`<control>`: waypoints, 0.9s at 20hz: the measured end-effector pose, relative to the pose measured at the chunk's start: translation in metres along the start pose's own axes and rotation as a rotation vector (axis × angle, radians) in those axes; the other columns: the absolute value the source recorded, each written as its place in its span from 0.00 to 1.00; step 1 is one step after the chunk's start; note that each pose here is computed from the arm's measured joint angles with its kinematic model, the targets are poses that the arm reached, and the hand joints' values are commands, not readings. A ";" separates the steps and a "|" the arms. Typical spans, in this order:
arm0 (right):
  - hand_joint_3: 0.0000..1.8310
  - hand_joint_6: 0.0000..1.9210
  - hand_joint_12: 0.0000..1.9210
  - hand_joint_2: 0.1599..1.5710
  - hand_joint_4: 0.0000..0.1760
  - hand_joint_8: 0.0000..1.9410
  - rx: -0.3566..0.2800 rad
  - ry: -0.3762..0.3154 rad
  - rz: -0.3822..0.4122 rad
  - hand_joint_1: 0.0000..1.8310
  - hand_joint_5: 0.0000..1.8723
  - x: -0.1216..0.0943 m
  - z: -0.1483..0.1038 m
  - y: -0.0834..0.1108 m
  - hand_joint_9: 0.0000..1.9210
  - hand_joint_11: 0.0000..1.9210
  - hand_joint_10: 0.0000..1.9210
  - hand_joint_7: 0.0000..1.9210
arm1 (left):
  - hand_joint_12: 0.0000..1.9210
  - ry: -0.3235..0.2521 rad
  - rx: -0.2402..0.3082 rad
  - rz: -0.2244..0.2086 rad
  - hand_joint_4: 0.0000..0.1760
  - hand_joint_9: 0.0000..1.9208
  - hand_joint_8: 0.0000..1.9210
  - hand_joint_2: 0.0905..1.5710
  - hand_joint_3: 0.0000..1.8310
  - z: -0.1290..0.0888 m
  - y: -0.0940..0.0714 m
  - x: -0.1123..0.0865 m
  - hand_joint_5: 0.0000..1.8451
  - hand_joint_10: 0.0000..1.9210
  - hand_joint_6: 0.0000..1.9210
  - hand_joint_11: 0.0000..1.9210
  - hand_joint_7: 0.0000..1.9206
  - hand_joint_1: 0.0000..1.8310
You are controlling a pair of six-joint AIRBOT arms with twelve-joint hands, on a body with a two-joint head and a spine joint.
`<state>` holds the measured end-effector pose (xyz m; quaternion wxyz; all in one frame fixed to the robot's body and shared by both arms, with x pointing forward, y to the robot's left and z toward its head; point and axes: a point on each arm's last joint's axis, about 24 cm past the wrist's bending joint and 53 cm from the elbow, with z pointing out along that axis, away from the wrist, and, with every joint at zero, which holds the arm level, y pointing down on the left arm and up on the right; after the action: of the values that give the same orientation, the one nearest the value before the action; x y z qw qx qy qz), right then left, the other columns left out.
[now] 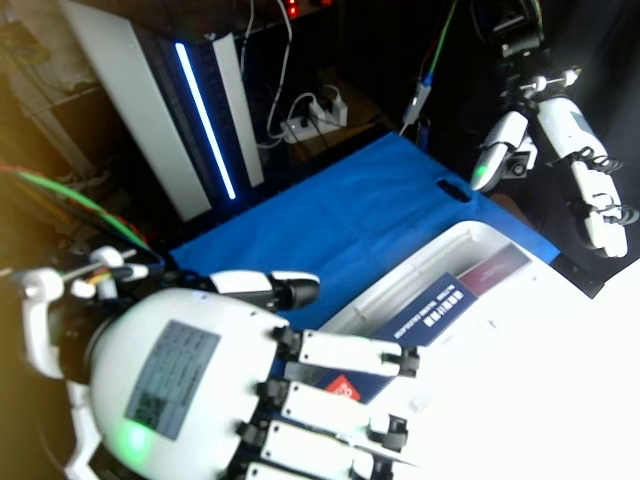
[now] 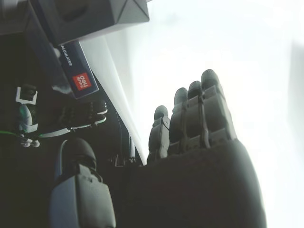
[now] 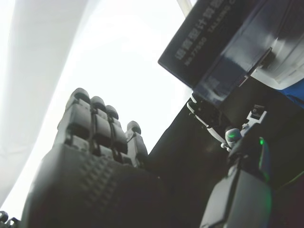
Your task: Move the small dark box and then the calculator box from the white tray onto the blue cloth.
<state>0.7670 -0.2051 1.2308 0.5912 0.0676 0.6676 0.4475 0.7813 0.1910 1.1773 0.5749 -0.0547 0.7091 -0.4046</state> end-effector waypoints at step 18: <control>0.00 0.00 0.32 0.45 0.15 0.00 -0.006 0.009 0.001 0.27 0.00 0.006 0.002 0.002 0.07 0.00 0.00 0.09 | 0.36 0.290 0.001 0.226 0.28 0.17 0.00 0.47 0.00 0.038 -0.017 0.053 0.06 0.00 0.00 0.03 0.15 0.41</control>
<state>0.7664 -0.1990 1.2284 0.5881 0.0640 0.6690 0.4500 0.7896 0.1312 1.1468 0.5082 0.0845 0.7861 -0.3414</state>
